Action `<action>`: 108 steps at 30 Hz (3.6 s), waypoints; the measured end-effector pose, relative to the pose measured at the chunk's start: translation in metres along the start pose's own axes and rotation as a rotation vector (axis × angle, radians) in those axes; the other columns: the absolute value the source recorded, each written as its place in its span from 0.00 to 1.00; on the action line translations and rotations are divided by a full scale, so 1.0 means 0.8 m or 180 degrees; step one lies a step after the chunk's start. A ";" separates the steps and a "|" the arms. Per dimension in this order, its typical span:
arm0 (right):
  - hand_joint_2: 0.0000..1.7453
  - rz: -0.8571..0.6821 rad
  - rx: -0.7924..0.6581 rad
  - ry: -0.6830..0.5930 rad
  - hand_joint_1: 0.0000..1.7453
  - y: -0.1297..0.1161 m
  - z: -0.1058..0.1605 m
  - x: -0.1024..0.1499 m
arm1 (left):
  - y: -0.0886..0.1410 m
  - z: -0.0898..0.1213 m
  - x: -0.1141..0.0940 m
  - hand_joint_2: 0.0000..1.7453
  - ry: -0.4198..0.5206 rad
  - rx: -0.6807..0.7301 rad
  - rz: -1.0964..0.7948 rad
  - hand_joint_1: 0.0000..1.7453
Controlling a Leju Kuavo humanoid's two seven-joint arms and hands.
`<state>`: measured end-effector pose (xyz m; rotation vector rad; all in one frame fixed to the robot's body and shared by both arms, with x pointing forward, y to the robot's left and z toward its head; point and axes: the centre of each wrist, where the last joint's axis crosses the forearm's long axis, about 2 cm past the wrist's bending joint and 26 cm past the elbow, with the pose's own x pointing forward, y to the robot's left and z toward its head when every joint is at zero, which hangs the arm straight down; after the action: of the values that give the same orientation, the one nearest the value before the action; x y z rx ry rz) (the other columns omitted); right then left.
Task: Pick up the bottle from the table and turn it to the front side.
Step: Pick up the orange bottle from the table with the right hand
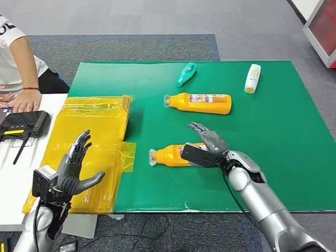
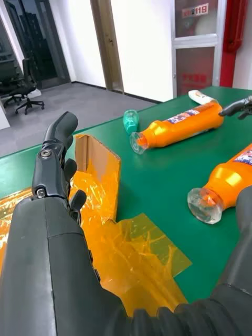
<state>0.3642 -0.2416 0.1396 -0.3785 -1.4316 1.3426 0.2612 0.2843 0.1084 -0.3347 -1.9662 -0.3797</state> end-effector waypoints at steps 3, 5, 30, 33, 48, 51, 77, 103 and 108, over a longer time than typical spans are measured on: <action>1.00 0.0101 0.0093 0.0095 0.00 -0.001 -0.003 -0.005 | 0.000 0.001 0.000 1.00 0.0004 0.0003 0.0001 0.00; 1.00 0.0188 0.0163 0.0178 0.00 -0.003 -0.005 -0.009 | 0.000 0.002 -0.001 1.00 0.0011 0.0005 0.0003 0.00; 1.00 0.0836 0.0644 0.0793 0.00 -0.060 0.002 -0.056 | 0.004 0.026 -0.005 1.00 0.0153 0.0078 0.0038 0.00; 1.00 0.0828 0.0677 0.0753 0.00 -0.059 0.002 -0.055 | 0.005 0.026 -0.005 1.00 0.0147 0.0080 0.0045 0.00; 1.00 0.0933 0.0983 0.0673 0.00 -0.043 -0.003 -0.051 | 0.009 0.013 -0.001 1.00 0.0040 0.0054 0.0081 0.00; 1.00 0.0986 0.1049 0.0703 0.00 -0.037 -0.003 -0.052 | 0.010 0.011 -0.001 1.00 0.0023 0.0058 0.0086 0.00; 1.00 0.1269 0.1112 0.0890 0.00 -0.032 -0.010 -0.055 | 0.011 0.008 0.000 1.00 -0.0004 0.0061 0.0110 0.00; 1.00 0.0983 0.1007 0.0877 1.00 -0.025 -0.008 -0.059 | 0.011 0.009 0.000 1.00 -0.0007 0.0038 0.0137 0.00; 1.00 0.0610 0.1003 0.0721 1.00 -0.021 -0.002 -0.066 | 0.011 0.009 0.000 1.00 -0.0016 0.0035 0.0145 0.00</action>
<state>0.3916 -0.2888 0.1284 -0.4508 -0.9968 1.5970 0.2588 0.2950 0.1069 -0.3730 -1.9615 -0.3390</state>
